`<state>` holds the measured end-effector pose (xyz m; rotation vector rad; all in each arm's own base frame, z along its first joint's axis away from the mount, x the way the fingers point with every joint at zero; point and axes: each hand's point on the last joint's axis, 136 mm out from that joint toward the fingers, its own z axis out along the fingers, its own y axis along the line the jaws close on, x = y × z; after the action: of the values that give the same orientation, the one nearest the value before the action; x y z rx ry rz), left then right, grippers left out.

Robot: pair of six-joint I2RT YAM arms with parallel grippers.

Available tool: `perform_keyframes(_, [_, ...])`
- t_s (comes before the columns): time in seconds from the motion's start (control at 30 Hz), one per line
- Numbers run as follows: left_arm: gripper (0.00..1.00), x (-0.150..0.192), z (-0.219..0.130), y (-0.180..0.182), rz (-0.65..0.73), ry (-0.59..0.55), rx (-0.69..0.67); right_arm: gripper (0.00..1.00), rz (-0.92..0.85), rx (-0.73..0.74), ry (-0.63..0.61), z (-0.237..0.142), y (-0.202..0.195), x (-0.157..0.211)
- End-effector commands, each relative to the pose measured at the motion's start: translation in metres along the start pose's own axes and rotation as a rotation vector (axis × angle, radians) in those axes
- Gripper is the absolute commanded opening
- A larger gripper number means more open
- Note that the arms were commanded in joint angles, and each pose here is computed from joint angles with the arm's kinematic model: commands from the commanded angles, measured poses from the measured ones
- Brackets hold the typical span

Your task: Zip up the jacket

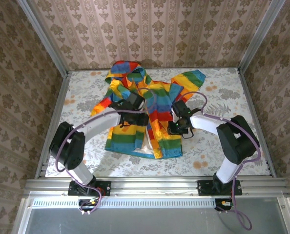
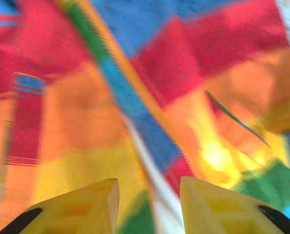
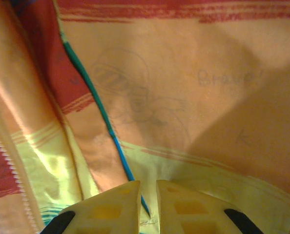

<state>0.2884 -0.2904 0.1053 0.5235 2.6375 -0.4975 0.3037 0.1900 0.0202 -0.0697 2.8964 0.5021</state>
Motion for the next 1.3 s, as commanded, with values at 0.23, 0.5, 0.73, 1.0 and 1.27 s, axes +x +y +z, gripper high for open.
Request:
perform_keyframes(0.23, [0.50, 0.062, 0.021, -0.032, -0.215, 0.032, 0.049, 0.16, 0.038, -0.004, 0.033, 0.011, -0.015, 0.013])
perform_keyframes(0.5, [0.54, 0.066, 0.048, -0.049, -0.257, 0.051, 0.151, 0.16, 0.033, -0.012, 0.031, 0.009, -0.016, 0.019])
perform_keyframes(0.73, [0.38, 0.060, 0.056, -0.048, -0.227, 0.048, 0.131, 0.16, 0.023, -0.002, 0.015, 0.002, -0.021, 0.024])
perform_keyframes(1.0, [0.00, 0.034, 0.018, -0.040, -0.137, -0.078, 0.165, 0.17, 0.010, -0.032, -0.033, -0.013, -0.022, 0.025])
perform_keyframes(1.27, [0.00, 0.027, -0.003, -0.048, -0.050, -0.186, 0.330, 0.24, -0.098, -0.208, -0.164, -0.053, 0.015, 0.014])
